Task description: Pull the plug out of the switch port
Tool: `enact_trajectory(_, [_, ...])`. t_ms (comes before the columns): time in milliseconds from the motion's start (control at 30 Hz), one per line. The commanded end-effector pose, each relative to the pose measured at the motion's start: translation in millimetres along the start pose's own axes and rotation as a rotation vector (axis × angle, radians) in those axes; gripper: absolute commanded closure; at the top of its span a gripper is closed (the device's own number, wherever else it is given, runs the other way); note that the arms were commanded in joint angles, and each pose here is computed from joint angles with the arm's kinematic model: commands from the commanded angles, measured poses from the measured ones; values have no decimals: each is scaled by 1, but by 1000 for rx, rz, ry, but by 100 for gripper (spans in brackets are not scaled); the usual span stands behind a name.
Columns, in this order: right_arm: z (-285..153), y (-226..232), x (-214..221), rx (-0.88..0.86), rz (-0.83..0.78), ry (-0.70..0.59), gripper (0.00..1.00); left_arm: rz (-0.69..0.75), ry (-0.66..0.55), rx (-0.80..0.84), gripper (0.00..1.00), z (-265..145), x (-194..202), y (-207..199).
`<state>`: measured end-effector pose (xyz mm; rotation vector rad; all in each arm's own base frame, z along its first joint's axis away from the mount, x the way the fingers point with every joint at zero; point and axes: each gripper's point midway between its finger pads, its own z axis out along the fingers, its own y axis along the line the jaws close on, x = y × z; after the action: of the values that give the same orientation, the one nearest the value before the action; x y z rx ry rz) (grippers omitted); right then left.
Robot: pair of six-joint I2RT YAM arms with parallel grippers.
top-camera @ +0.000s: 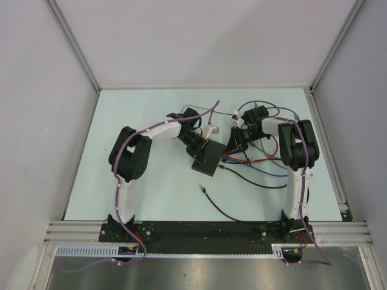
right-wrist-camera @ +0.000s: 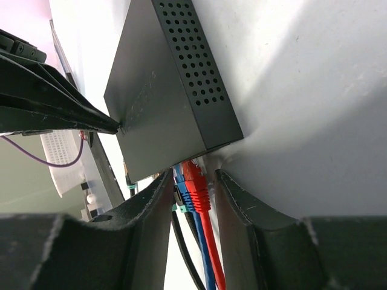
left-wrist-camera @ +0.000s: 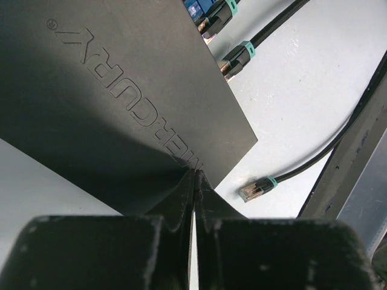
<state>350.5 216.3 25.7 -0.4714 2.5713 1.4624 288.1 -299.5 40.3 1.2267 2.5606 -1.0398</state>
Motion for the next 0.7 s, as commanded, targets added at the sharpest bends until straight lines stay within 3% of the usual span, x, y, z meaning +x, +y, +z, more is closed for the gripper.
enact_trajectory(0, [11, -27, 14, 75, -7, 49, 60, 17, 64, -133, 97, 7, 17, 35])
enact_trajectory(300, [11, -28, 16, 68, -1, 51, 61, 18, 60, -130, 98, 8, 15, 36])
enact_trajectory(433, [11, -30, 16, 81, 11, 51, 69, 21, 58, -130, 98, 9, 13, 36])
enact_trajectory(667, [11, -34, 15, 97, 25, 51, 62, 21, 59, -132, 98, 9, 13, 36])
